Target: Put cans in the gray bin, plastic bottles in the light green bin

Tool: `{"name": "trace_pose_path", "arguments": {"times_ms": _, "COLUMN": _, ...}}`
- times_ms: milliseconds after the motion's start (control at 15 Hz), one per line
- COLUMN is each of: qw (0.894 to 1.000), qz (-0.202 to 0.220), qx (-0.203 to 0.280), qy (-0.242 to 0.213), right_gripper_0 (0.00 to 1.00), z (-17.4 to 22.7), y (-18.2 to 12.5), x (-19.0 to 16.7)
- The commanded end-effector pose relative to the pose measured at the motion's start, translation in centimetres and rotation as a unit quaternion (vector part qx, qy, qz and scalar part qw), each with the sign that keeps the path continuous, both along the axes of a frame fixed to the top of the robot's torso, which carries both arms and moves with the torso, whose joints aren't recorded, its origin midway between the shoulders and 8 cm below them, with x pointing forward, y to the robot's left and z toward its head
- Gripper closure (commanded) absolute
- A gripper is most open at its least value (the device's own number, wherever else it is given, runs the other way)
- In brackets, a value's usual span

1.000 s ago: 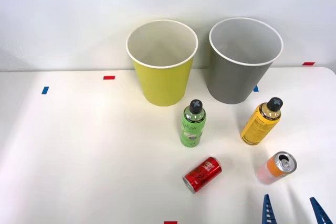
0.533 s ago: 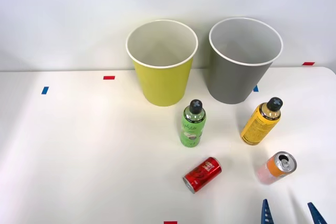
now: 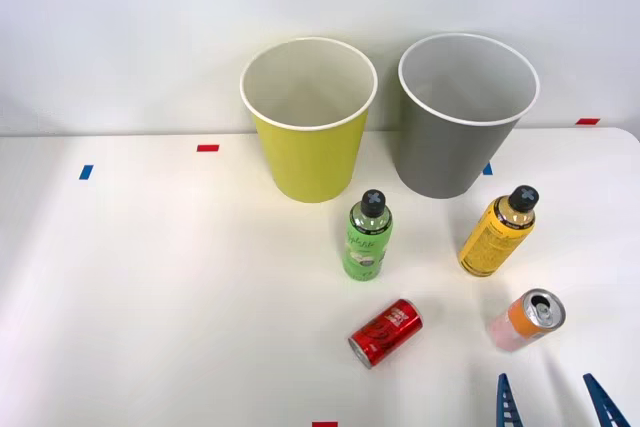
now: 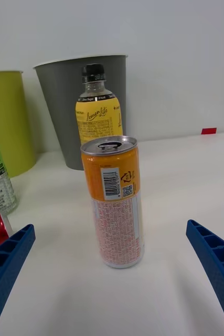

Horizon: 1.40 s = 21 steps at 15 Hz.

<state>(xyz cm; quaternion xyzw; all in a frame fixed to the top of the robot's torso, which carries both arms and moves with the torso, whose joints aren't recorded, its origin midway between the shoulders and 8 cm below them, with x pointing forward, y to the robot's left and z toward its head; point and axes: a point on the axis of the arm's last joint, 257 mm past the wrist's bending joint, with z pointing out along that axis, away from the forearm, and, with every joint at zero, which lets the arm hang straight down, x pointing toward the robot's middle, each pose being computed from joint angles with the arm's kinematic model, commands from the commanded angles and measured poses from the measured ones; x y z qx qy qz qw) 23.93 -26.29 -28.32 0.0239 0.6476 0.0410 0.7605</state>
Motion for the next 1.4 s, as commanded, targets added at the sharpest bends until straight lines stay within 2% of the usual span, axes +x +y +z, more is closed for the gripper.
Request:
{"name": "trace_pose_path", "arguments": {"times_ms": 67, "qw": 1.000, "qz": 0.010, "qx": -0.010, "qy": -0.002, "right_gripper_0": 0.00, "z": 0.1, "y": 0.3, "x": 0.4}}
{"name": "trace_pose_path", "arguments": {"times_ms": 400, "qw": 1.000, "qz": 0.012, "qx": 0.000, "qy": -0.005, "right_gripper_0": 0.00, "z": 0.2, "y": 1.1, "x": 2.6}}
{"name": "trace_pose_path", "arguments": {"times_ms": 933, "qw": 1.000, "qz": 0.011, "qx": 0.014, "qy": -0.023, "right_gripper_0": 0.00, "z": 1.7, "y": 1.4, "x": 8.7}}
{"name": "trace_pose_path", "arguments": {"times_ms": 1400, "qw": 0.999, "qz": 0.017, "qx": -0.005, "qy": -0.036, "right_gripper_0": 0.00, "z": 3.0, "y": 0.7, "x": 10.7}}
